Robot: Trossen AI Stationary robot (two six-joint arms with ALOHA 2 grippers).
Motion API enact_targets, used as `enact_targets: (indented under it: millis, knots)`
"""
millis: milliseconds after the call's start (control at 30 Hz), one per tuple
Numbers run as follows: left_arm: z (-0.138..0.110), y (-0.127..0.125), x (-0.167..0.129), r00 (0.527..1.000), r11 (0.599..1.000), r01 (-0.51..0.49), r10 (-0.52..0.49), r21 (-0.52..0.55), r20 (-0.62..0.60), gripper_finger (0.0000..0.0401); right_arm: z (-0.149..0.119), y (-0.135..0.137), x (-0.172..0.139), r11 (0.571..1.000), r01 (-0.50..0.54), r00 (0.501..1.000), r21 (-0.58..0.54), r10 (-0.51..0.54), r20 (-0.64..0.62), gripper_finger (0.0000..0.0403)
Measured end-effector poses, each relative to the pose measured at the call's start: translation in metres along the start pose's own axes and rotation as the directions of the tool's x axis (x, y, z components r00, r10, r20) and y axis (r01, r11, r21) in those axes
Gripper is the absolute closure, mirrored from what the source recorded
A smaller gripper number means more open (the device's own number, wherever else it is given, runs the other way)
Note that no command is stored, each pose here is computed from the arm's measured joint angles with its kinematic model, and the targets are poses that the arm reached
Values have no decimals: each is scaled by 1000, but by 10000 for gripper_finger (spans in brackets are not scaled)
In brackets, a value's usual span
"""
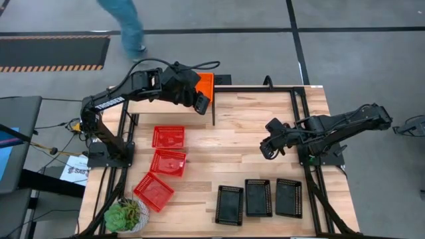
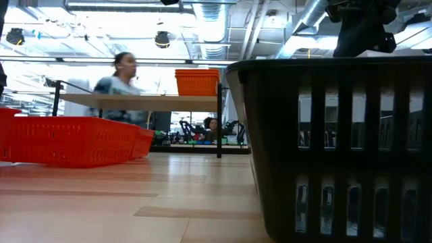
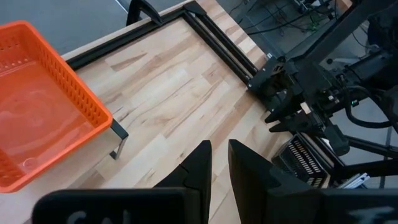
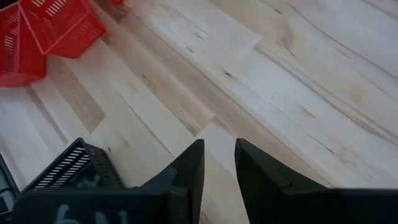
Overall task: Stack baskets on shelf by color
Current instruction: Put the top red bin on the shelf
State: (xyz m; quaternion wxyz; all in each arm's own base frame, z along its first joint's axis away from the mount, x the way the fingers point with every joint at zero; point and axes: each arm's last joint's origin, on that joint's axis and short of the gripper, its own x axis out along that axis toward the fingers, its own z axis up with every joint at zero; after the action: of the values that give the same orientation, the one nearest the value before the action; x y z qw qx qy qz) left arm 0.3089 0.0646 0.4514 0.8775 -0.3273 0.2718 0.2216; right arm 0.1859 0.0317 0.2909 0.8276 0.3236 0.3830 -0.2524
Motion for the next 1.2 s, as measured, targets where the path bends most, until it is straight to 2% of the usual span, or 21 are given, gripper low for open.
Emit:
enact_targets:
  millis: [333, 433, 500, 600, 767, 967, 1067, 1200]
  knots:
    - [-1, 1, 0, 1000, 1000, -2, 2, 30, -13, 360, 0, 0, 0, 1000, 0, 1000, 0, 0, 0, 290]
    - [-5, 3, 0, 998, 999, -26, 28, 41, -55, 360, 0, 0, 0, 1000, 0, 1000, 0, 0, 0, 290]
    - [-10, 3, -1, 995, 995, -40, 49, 94, -91, 359, 0, 0, 0, 1000, 0, 1000, 0, 0, 0, 290]
    - [-19, 5, -2, 982, 980, -129, 147, 149, -119, 344, 0, 0, 0, 1000, 0, 1000, 0, 0, 0, 290]
    - [-37, 12, -3, 931, 942, -267, 306, 202, -199, 282, 0, 0, 0, 1000, 0, 1000, 0, 0, 0, 290]
    - [-77, 17, 21, 840, 884, -278, 413, 375, -352, 208, 0, 0, 0, 1000, 0, 1000, 0, 0, 0, 290]
    - [-99, 20, 39, 802, 863, -275, 449, 424, -395, 195, 0, 0, 0, 1000, 0, 1000, 0, 0, 0, 290]
    - [-130, 24, 58, 759, 839, -254, 482, 481, -438, 197, 0, 0, 0, 1000, 0, 1000, 0, 0, 0, 290]
